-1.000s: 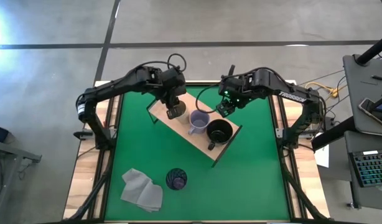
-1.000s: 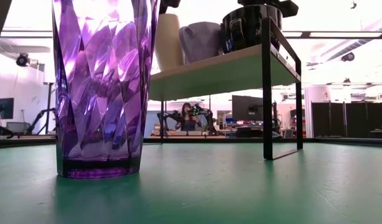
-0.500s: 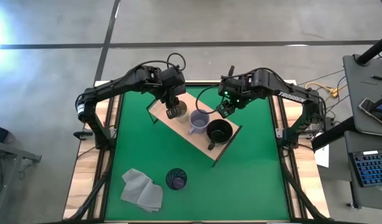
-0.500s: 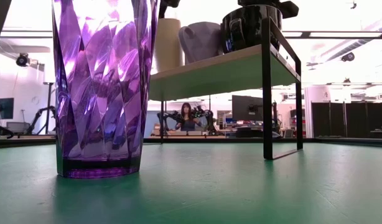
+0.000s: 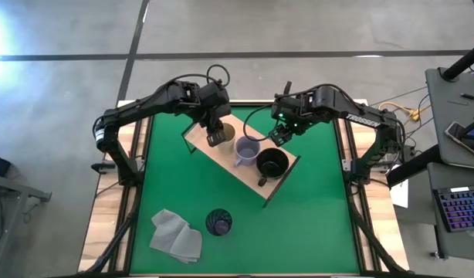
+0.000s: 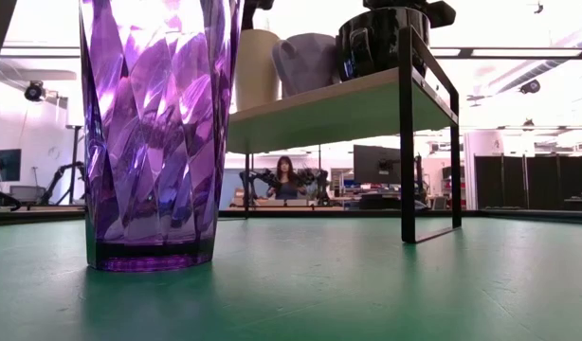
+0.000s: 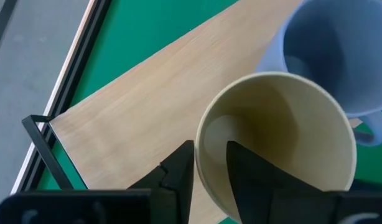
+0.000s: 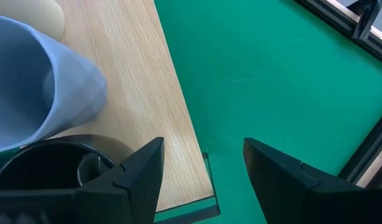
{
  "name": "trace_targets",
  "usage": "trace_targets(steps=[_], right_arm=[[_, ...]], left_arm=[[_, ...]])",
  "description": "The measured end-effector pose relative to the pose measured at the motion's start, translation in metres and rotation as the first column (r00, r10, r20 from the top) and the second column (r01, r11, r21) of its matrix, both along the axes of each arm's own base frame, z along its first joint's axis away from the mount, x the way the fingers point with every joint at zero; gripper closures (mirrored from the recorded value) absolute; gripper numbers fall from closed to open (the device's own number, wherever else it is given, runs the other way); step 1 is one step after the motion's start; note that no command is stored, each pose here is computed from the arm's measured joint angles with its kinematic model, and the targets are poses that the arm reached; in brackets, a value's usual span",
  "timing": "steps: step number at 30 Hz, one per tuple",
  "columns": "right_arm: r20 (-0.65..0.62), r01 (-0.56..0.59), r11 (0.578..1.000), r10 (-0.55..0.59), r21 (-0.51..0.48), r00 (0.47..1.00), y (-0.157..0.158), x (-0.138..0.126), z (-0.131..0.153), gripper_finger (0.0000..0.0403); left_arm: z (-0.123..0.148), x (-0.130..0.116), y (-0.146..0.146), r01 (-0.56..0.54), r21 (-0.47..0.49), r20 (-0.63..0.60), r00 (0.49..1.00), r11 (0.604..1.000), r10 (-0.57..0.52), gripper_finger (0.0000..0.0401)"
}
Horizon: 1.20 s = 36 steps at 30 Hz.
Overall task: Stack small to large cups/mugs on shelf
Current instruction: Put the brown cup on the shelf
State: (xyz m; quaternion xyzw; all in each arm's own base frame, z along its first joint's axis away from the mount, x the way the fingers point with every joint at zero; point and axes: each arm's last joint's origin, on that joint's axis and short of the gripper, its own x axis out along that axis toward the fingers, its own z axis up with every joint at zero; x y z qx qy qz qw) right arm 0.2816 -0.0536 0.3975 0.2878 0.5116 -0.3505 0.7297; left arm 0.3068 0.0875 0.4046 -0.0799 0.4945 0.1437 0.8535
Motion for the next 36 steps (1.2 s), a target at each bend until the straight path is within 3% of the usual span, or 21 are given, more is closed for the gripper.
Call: trace_targets(steps=[36], right_arm=[[0.014,0.006,1.0,-0.006,-0.01,1.0,0.001,-0.004,0.004,0.0191]], left_arm=[[0.004,0.007,0.016,-0.025,0.056,0.113,0.993,0.998,0.019,0.0319]])
